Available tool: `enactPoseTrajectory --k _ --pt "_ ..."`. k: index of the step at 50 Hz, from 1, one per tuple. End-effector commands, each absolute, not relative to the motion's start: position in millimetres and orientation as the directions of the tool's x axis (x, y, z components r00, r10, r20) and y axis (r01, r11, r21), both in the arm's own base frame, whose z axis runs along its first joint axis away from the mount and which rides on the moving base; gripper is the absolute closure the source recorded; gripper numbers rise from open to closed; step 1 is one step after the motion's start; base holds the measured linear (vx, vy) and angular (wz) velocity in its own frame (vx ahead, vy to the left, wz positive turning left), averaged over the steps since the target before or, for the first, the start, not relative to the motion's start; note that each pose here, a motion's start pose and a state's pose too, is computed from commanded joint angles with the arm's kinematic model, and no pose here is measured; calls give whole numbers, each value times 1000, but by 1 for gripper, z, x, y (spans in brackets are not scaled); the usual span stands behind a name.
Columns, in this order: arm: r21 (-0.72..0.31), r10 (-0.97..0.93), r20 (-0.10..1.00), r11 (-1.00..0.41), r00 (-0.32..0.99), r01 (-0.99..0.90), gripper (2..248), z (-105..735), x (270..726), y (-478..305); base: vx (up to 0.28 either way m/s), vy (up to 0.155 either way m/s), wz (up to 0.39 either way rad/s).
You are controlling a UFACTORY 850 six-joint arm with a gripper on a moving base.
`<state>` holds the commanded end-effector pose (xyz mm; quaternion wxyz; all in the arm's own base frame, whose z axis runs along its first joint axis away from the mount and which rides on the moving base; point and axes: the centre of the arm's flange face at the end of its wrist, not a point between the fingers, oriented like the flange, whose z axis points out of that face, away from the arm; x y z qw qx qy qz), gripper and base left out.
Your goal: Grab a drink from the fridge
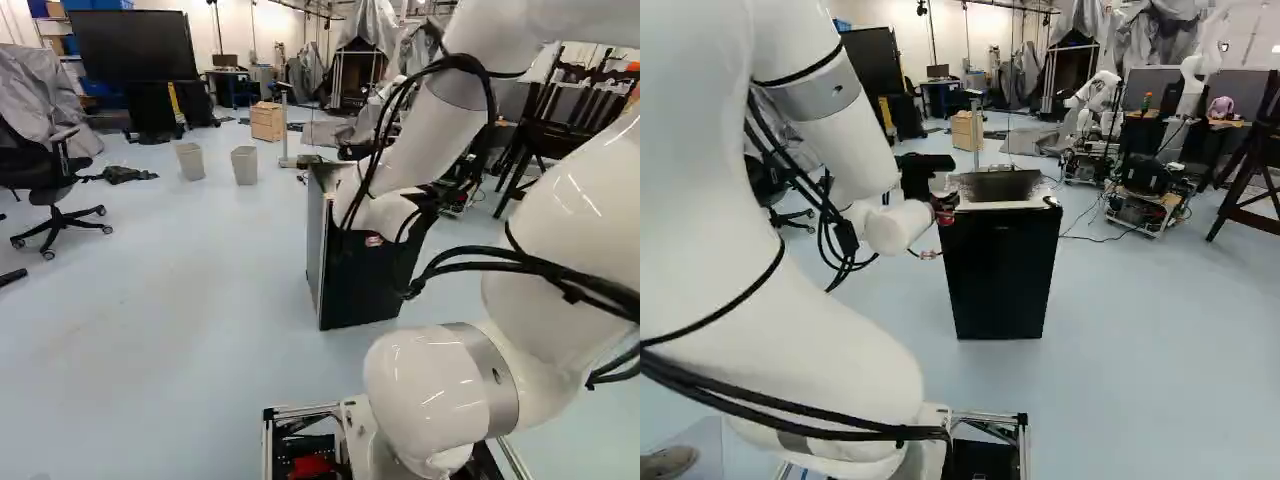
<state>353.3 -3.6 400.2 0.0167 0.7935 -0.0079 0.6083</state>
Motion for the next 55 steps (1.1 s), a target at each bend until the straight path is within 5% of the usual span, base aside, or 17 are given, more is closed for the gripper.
enactPoseTrajectory --k 55 --pt "0 0 946 -1000 325 0 150 366 271 0 0 0 0"
